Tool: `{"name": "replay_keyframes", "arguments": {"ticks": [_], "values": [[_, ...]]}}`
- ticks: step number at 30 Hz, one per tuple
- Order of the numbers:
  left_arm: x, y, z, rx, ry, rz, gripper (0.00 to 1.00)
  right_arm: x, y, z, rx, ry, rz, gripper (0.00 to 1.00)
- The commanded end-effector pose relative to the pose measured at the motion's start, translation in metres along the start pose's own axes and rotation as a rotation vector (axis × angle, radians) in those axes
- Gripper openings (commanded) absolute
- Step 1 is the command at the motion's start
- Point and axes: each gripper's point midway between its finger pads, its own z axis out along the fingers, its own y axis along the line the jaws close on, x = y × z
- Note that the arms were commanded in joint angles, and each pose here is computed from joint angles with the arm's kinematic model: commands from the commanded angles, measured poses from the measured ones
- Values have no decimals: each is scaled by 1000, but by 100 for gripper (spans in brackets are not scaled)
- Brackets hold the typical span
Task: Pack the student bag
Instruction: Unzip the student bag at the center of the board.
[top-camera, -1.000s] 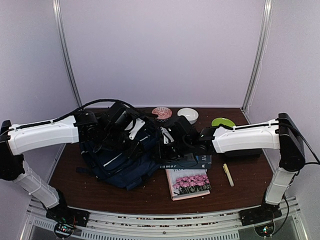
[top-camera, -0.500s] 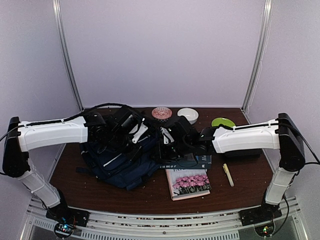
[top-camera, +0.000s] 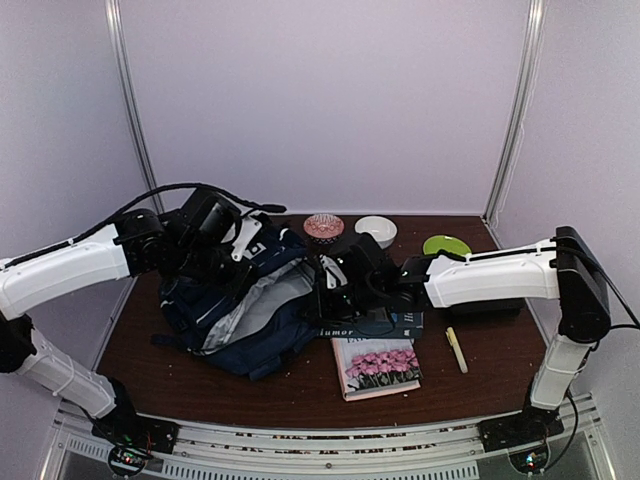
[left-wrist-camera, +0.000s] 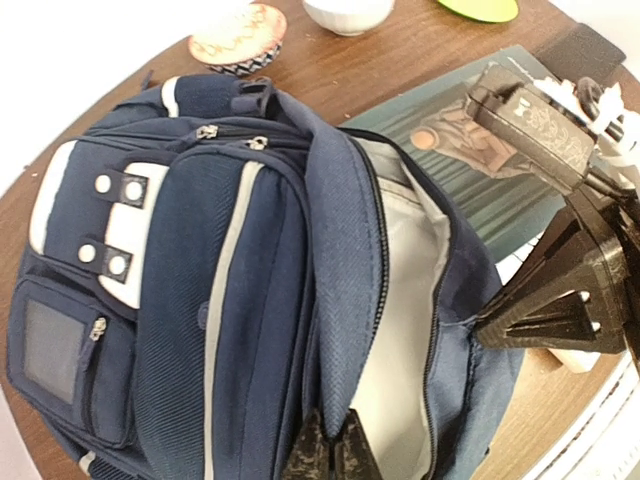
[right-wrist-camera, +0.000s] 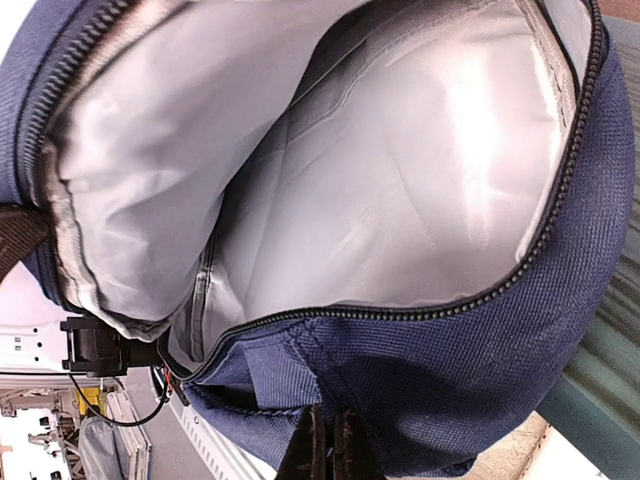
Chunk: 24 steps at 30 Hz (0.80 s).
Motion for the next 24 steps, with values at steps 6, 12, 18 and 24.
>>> {"name": "replay_keyframes", "arguments": {"ticks": [6,12,18,24], "values": [[-34,81,-98,-372,-206,-42,0,-20,14,21,-25,-6,18,0],[-44,112,-179,-482,-337,-71,0,-40,54,40,-88,10,-13,0],[-30,113,-166,-492,-288,-69,0,-46,62,28,-91,1,-47,30],[-25,109,-136,-483,-263,-69,0,-56,36,-29,2,-68,-69,55]]}}
